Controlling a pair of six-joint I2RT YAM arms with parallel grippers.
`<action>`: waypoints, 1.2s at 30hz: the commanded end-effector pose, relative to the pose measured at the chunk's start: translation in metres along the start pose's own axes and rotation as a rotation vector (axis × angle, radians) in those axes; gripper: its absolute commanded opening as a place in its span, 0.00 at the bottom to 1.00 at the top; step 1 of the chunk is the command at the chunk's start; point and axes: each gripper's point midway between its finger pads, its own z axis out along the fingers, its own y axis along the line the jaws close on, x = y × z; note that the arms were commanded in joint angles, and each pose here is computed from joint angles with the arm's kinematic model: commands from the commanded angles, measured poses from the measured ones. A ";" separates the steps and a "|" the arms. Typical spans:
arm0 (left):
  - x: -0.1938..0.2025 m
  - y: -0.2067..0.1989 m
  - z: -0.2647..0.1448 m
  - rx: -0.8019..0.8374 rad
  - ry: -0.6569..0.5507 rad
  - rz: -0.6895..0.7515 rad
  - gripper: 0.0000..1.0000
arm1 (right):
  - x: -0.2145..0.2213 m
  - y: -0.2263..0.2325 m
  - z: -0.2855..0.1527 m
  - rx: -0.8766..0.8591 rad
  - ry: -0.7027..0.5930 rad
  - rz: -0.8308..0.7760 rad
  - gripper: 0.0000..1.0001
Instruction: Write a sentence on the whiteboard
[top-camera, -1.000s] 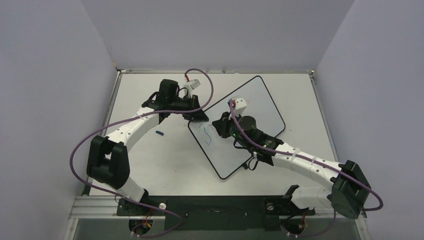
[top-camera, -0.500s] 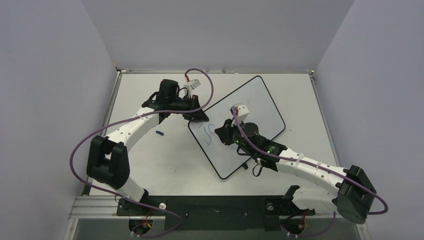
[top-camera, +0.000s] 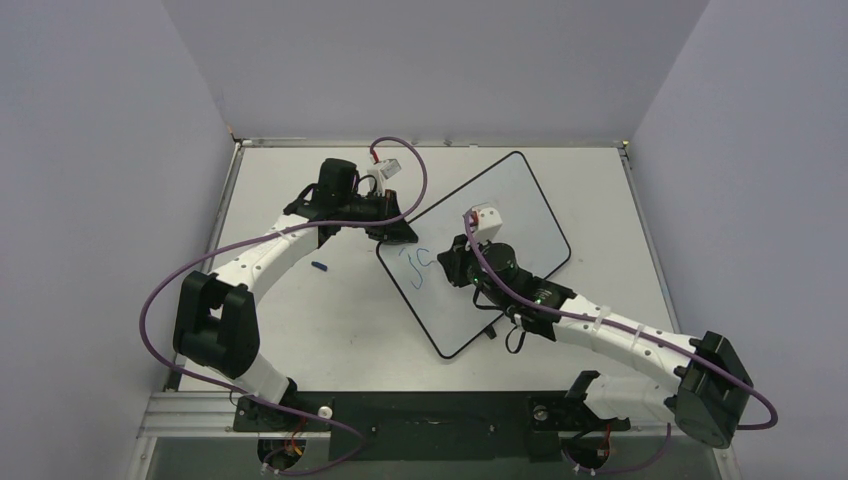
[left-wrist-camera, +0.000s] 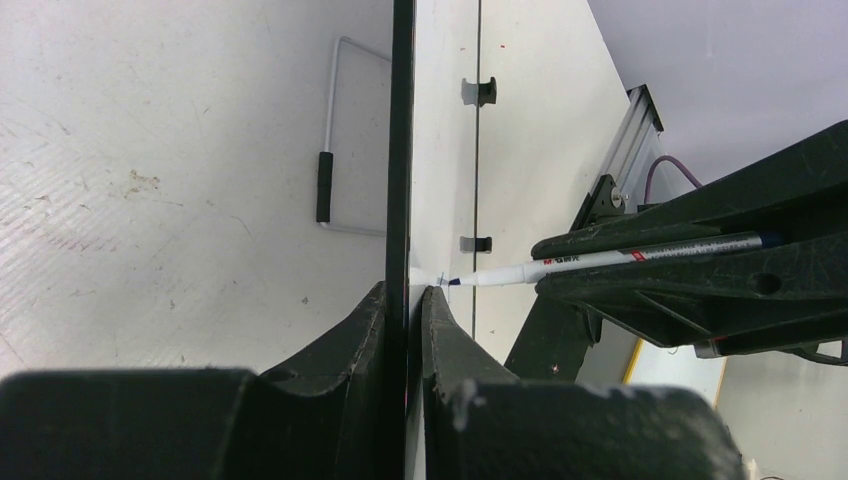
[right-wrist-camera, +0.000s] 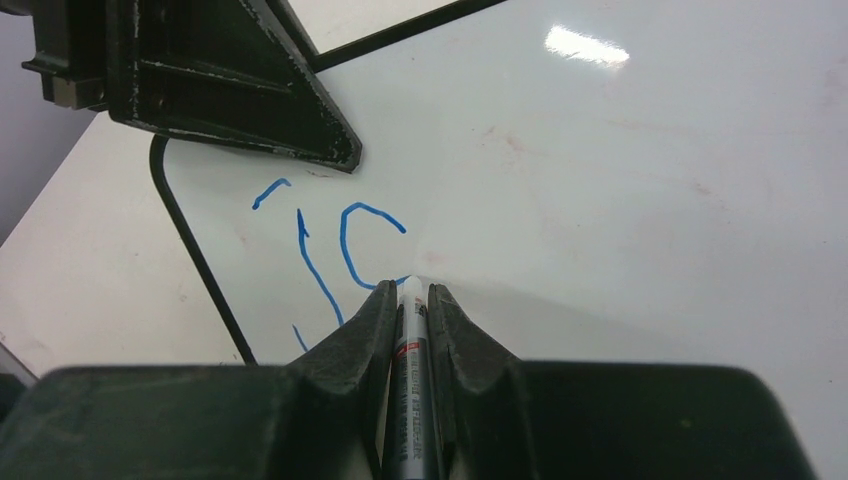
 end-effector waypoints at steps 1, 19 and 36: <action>-0.001 0.012 0.003 -0.091 -0.005 0.095 0.00 | -0.017 -0.007 0.003 0.066 -0.026 -0.032 0.00; 0.000 0.014 0.006 -0.093 -0.001 0.095 0.00 | -0.068 0.020 0.003 0.000 -0.118 0.000 0.00; -0.001 0.006 0.008 -0.110 0.001 0.090 0.00 | -0.065 -0.015 -0.009 0.099 -0.141 -0.012 0.00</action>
